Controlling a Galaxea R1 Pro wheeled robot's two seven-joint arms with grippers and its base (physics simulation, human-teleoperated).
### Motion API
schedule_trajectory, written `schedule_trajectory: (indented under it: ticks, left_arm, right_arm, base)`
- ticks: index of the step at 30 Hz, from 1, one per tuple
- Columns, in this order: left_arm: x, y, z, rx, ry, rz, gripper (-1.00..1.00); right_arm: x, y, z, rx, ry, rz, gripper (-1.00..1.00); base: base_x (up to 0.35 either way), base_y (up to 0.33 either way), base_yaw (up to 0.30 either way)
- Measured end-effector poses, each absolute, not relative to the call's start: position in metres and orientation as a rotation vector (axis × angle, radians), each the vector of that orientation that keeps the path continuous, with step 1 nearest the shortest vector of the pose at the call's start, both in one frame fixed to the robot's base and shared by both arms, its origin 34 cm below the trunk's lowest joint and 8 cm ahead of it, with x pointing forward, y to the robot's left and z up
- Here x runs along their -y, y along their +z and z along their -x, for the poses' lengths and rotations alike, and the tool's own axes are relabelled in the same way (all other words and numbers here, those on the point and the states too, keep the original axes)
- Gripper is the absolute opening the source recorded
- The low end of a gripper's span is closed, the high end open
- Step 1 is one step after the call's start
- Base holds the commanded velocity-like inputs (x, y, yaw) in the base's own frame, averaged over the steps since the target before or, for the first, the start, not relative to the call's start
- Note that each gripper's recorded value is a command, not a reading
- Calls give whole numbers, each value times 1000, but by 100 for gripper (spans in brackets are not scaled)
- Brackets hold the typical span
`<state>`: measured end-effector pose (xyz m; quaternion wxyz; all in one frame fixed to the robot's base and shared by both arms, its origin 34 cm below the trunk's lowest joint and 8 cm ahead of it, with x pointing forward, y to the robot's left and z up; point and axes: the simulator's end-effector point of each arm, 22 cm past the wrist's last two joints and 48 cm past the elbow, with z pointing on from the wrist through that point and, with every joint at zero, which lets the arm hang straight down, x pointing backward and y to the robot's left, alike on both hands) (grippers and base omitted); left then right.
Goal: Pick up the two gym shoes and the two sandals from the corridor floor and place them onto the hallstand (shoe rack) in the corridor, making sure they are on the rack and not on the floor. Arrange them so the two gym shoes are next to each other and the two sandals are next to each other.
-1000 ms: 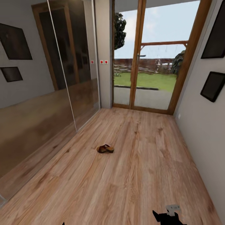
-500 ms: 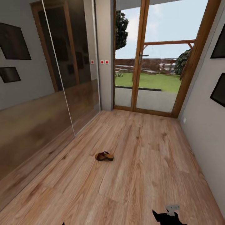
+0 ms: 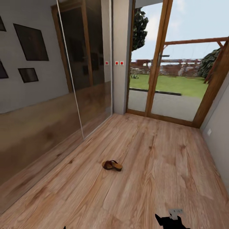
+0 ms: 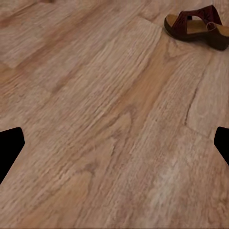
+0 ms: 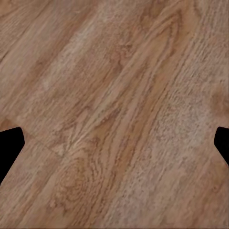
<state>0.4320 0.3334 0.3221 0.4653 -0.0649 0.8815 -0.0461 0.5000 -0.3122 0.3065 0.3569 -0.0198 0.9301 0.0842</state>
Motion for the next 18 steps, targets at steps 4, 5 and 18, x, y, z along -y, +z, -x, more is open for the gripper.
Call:
schedule_trajectory:
  ticks: [4, 5, 18]
  left_arm:
    - [-333, 322, -432, -2165, -112, 160, 100]
    - [-333, 322, -432, -2165, -112, 160, 100]
    - [-334, 322, -432, -2165, -111, 161, 100]
  right_arm:
    - [312, 306, -500, -2401, 217, 51, 100]
    - [312, 306, -500, -2401, 217, 51, 100]
    - [312, 306, -500, -2402, 218, 51, 100]
  base:
    - [229, -199, 277]
    - [228, -200, 277]
    - [208, -211, 277]
